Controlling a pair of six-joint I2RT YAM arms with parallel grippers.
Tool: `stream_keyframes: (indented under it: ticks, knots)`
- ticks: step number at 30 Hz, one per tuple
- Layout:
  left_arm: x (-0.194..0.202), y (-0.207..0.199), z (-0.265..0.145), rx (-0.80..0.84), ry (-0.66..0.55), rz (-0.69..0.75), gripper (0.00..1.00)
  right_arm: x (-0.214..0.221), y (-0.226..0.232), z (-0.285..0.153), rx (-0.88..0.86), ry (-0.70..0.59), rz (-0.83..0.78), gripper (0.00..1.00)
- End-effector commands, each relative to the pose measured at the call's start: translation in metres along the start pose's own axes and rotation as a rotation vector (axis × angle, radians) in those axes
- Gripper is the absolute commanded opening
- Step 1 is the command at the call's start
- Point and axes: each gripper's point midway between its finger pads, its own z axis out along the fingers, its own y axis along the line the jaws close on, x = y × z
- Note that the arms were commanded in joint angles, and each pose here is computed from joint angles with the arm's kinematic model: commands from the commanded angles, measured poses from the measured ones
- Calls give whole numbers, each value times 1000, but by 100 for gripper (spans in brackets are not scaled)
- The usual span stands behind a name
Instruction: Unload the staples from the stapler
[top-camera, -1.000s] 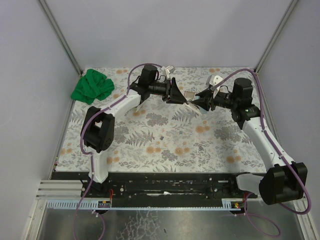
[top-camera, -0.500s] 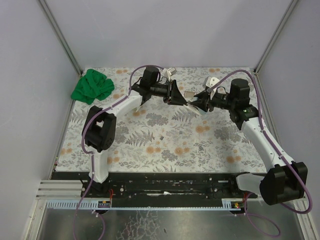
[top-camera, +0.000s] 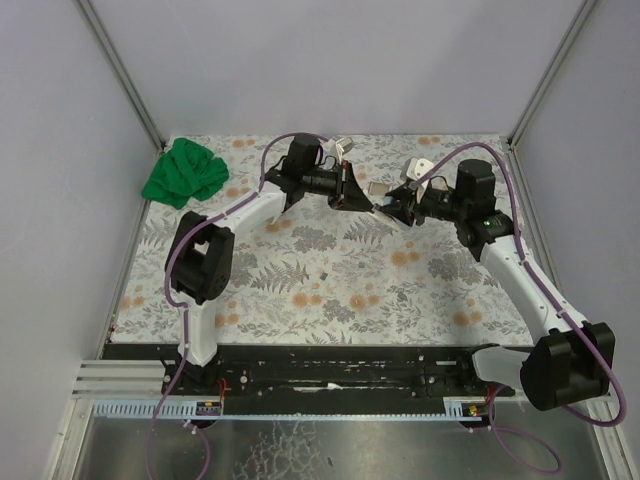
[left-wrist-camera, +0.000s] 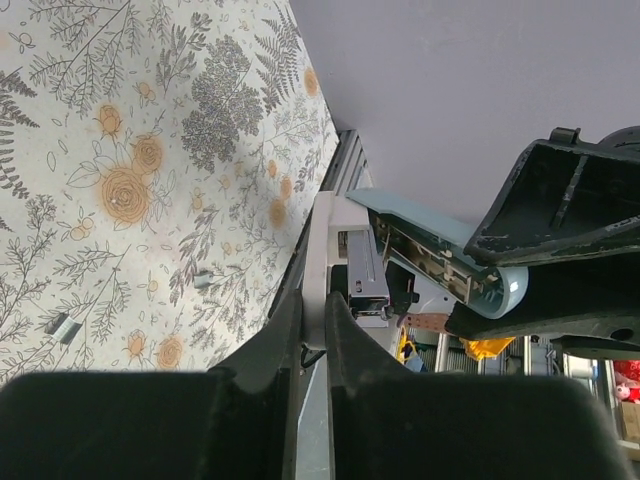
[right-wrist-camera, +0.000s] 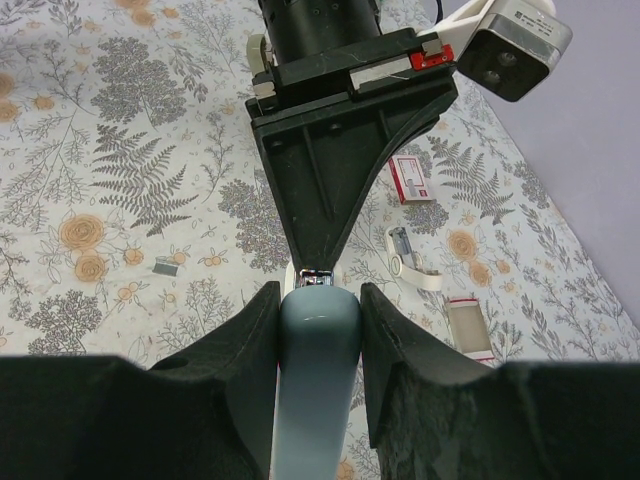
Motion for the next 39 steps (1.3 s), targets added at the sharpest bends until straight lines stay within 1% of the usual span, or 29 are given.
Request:
stream_keyframes:
  ticks: [1, 2, 5, 7, 11, 15, 18, 22, 25, 29, 34, 39]
  knots:
    - [-8, -7, -4, 4, -23, 81, 0, -15, -1, -3, 15, -31, -19, 31]
    - [-11, -7, -6, -8, -34, 90, 0, -16, -1, -3, 17, -30, 8, 44]
    - [-21, -6, -15, -61, -68, 131, 0, -20, -3, -2, 22, -30, 100, 72]
    - [-29, -7, -21, -112, -94, 181, 0, -21, -6, -1, 36, -21, 182, 99]
    - [-42, -1, -33, -242, -157, 271, 0, -22, -23, 2, 126, 19, 375, 99]
    - [-53, 6, -44, -398, -230, 370, 0, -7, -42, 7, 241, 100, 577, 99]
    - [-54, 8, -46, -492, -265, 441, 0, -1, -47, 17, 269, 132, 752, 99]
    - [-51, 7, -45, -575, -280, 512, 0, -1, -50, 32, 251, 134, 889, 99]
    - [-49, 7, -45, -620, -286, 548, 0, -4, -47, 43, 230, 145, 910, 99]
    - [-48, 3, -46, -646, -298, 578, 0, 5, -40, 52, 234, 184, 907, 99]
    - [-47, 0, -45, -644, -300, 583, 0, 21, -33, 50, 239, 233, 908, 99]
    - [-44, -6, -46, -616, -299, 602, 0, 31, -33, 39, 283, 268, 840, 99]
